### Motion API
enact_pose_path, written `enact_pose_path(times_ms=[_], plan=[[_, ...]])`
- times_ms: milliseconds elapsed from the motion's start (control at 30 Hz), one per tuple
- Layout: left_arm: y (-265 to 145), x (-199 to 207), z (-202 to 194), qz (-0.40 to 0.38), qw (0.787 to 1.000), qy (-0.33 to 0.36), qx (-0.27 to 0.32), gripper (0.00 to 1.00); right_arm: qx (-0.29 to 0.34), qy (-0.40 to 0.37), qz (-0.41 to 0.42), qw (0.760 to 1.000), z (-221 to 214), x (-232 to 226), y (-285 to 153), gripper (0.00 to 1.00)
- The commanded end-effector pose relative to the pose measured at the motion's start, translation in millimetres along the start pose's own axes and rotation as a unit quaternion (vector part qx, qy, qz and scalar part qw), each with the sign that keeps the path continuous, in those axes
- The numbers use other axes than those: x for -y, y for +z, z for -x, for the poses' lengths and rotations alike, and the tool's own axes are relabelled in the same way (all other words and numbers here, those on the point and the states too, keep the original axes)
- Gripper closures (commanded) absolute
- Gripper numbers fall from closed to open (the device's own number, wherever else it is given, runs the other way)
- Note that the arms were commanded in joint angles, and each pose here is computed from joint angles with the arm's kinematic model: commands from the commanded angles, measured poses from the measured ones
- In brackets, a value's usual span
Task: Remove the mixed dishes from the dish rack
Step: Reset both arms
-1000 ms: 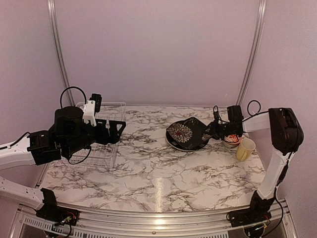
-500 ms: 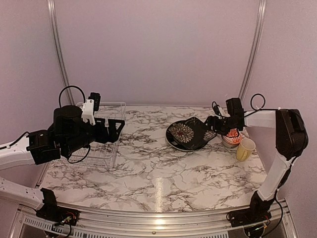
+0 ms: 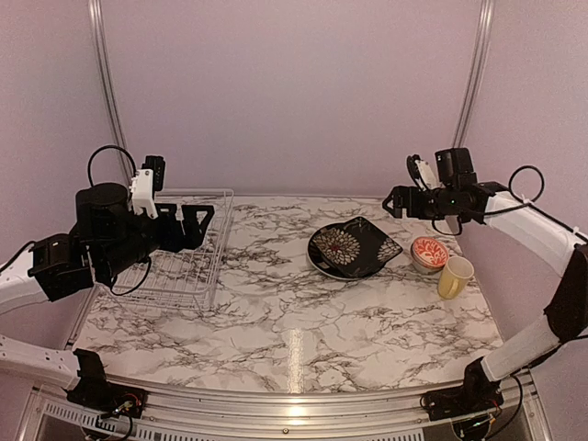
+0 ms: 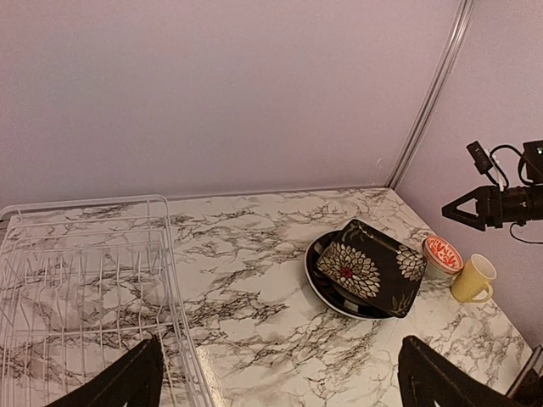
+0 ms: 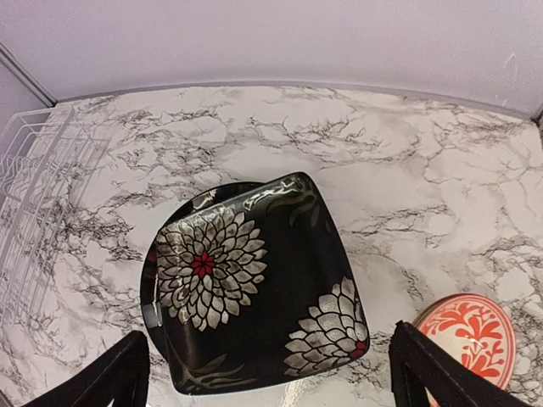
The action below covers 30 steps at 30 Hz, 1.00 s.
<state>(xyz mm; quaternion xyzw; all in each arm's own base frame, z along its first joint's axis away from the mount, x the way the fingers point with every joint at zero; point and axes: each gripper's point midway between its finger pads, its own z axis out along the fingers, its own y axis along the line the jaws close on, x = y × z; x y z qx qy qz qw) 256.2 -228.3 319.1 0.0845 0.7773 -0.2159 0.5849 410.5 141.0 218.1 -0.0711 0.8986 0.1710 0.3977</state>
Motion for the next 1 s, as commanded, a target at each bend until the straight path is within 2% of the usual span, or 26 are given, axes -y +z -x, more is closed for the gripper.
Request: enact_pose_path(times_ms=[0, 233, 433, 567, 967], plan=[[-25, -15, 41, 0.026, 0.999, -0.003, 0.048, 0.01, 0.077, -0.041, -0.001, 0.996, 35, -18, -80, 0.04], [-70, -33, 103, 0.048, 0.990, -0.017, 0.133, 0.01, 0.240, -0.089, 0.020, 0.967, 60, -45, -208, 0.01], [-104, -46, 131, 0.054, 0.982, -0.026, 0.179, 0.01, 0.344, -0.111, 0.023, 0.932, 60, -55, -284, 0.01], [-118, -56, 134, 0.061, 0.979, -0.031, 0.193, 0.01, 0.387, -0.106, 0.018, 0.916, 59, -54, -309, 0.02], [-141, -75, 138, 0.080, 0.972, -0.042, 0.216, 0.01, 0.439, -0.097, 0.018, 0.893, 59, -55, -342, 0.01]])
